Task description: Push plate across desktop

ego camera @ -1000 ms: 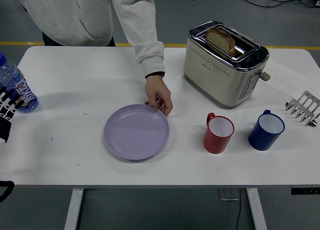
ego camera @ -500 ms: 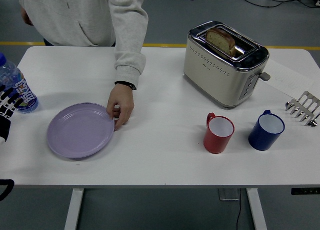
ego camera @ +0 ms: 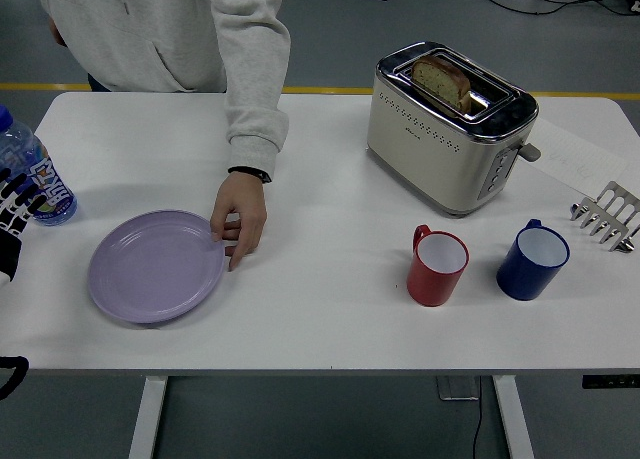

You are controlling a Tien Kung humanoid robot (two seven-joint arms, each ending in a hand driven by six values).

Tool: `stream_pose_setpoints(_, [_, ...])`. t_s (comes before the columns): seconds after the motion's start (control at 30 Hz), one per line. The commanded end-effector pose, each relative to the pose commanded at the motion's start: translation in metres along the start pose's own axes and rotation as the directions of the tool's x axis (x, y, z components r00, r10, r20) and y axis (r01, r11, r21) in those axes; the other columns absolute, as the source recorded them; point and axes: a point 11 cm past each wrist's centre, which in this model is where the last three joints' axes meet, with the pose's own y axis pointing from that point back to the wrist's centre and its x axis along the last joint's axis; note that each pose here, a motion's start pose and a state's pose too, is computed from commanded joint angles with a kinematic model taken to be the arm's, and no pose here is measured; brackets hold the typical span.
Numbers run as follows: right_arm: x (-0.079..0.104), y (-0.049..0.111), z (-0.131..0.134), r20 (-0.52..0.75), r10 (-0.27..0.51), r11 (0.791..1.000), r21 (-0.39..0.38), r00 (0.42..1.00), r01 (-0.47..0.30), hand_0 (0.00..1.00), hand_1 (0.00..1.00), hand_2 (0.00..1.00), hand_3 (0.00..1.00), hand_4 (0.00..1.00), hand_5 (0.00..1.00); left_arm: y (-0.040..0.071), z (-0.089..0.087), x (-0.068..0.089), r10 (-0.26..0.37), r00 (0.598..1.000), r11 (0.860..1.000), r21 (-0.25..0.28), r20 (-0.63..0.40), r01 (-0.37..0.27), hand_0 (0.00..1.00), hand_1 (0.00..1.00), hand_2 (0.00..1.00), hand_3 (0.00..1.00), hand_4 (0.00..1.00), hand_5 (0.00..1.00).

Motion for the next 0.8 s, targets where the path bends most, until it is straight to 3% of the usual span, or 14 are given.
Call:
stream_pose_setpoints(0.27, [0.000,0.000,-0.001,-0.003,0.001,1.000,0.001,1.000,-0.001,0.603,0.621,0.721,0.661,0.206,0.504,0.001,0.002,0.005,0.003,0.999,1.000,-0.011,0.047,-0.002,0.634,0.658,0.650,0.598,0.549,0.998])
stream_pose_setpoints(0.47, [0.000,0.000,0.000,-0.005,-0.001,1.000,-0.002,1.000,0.001,0.603,0.620,0.721,0.661,0.205,0.505,0.005,-0.002,0.015,0.018,0.977,0.999,-0.034,0.211,-0.011,0.638,0.661,0.650,0.588,0.549,0.998])
stream_pose_setpoints(0.7, [-0.001,0.000,0.003,-0.013,-0.003,1.000,-0.010,1.000,0.003,0.603,0.620,0.721,0.661,0.205,0.504,0.011,-0.021,0.017,0.029,0.950,0.999,-0.045,0.312,-0.016,0.653,0.684,0.672,0.588,0.542,0.998])
stream_pose_setpoints(0.73, [-0.001,0.000,0.004,-0.013,-0.004,1.000,-0.010,1.000,0.003,0.603,0.618,0.721,0.660,0.205,0.504,0.011,-0.022,0.017,0.029,0.949,0.999,-0.046,0.314,-0.015,0.721,0.750,0.735,0.625,0.534,0.998])
stream_pose_setpoints(0.8, [-0.001,0.000,0.004,-0.020,-0.004,1.000,-0.012,1.000,0.004,0.603,0.618,0.721,0.660,0.205,0.504,0.013,-0.031,0.013,0.034,0.942,0.998,-0.058,0.333,-0.015,0.721,0.750,0.735,0.625,0.534,0.998])
